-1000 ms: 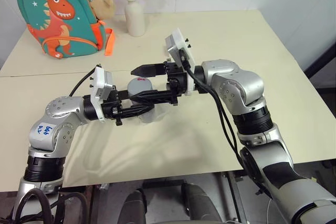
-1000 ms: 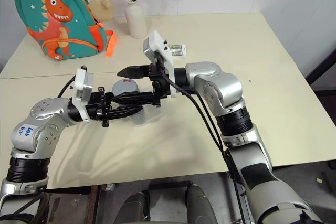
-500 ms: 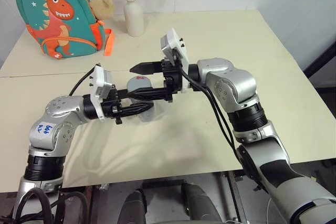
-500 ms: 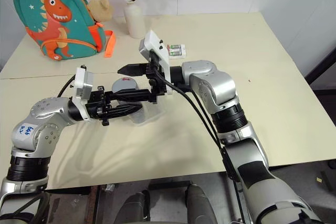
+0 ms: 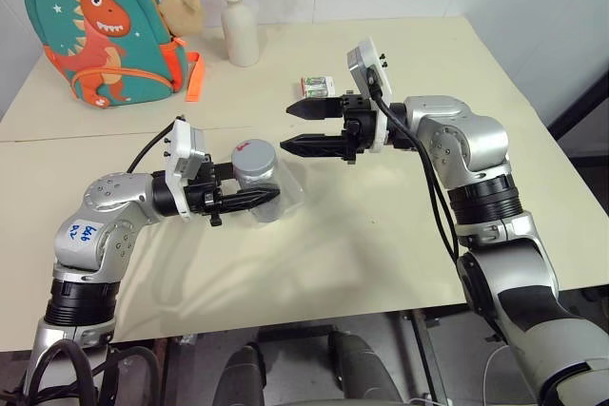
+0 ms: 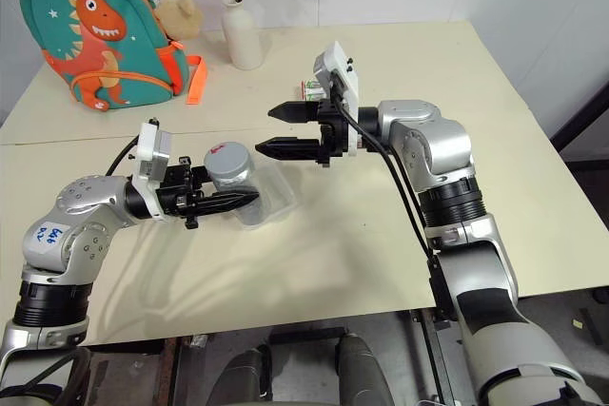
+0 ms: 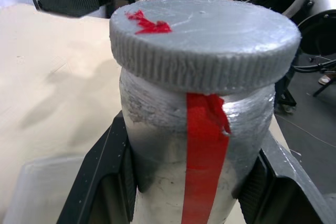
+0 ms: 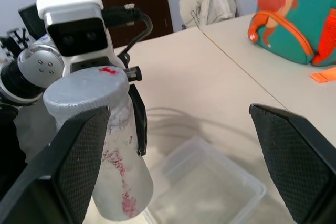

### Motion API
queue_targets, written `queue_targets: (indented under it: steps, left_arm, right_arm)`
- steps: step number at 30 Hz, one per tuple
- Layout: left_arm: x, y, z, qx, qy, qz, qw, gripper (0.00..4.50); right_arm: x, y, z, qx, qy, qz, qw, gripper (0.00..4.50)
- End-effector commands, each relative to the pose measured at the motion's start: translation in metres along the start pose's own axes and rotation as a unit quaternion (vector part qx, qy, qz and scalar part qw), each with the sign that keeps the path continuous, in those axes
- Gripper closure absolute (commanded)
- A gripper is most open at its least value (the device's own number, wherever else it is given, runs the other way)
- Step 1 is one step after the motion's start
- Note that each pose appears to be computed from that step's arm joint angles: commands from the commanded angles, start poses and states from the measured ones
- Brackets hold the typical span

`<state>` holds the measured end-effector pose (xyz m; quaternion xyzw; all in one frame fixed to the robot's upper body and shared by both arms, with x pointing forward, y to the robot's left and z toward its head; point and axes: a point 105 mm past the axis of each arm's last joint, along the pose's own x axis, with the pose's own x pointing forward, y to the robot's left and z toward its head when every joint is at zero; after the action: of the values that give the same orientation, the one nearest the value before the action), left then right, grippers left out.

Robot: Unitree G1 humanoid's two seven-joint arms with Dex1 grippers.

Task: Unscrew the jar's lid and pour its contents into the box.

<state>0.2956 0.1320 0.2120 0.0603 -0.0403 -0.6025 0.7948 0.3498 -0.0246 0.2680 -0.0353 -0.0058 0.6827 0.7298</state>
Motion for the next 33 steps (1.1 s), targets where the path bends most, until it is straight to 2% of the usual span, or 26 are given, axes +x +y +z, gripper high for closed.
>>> queue_targets:
  steps: [1, 6, 10, 16, 23, 33]
  left_arm:
    - [-0.001, -0.004, 0.012, 0.026, -0.009, -0.008, 1.0, 2.52]
    - [-0.001, -0.003, 0.012, 0.027, -0.008, -0.007, 1.0, 2.52]
    - [-0.001, -0.003, 0.012, 0.026, -0.008, -0.006, 1.0, 2.52]
    - [0.001, -0.003, 0.012, 0.025, -0.011, -0.007, 1.0, 2.52]
    - [0.003, -0.003, 0.012, 0.026, -0.013, -0.01, 1.0, 2.52]
    - [0.004, -0.003, 0.013, 0.027, -0.016, -0.01, 0.999, 2.52]
  right_arm:
    - [-0.009, 0.009, 0.016, -0.014, -0.022, 0.03, 0.999, 0.04]
    - [-0.009, 0.018, 0.024, -0.009, -0.039, 0.061, 0.997, 0.04]
    - [0.004, 0.033, 0.032, -0.018, -0.052, 0.09, 0.994, 0.04]
    - [0.033, 0.048, 0.024, -0.035, -0.028, 0.102, 0.994, 0.04]
    - [0.052, 0.042, 0.016, -0.048, -0.004, 0.077, 0.996, 0.04]
    - [0.048, 0.029, 0.02, -0.049, -0.011, 0.056, 0.997, 0.04]
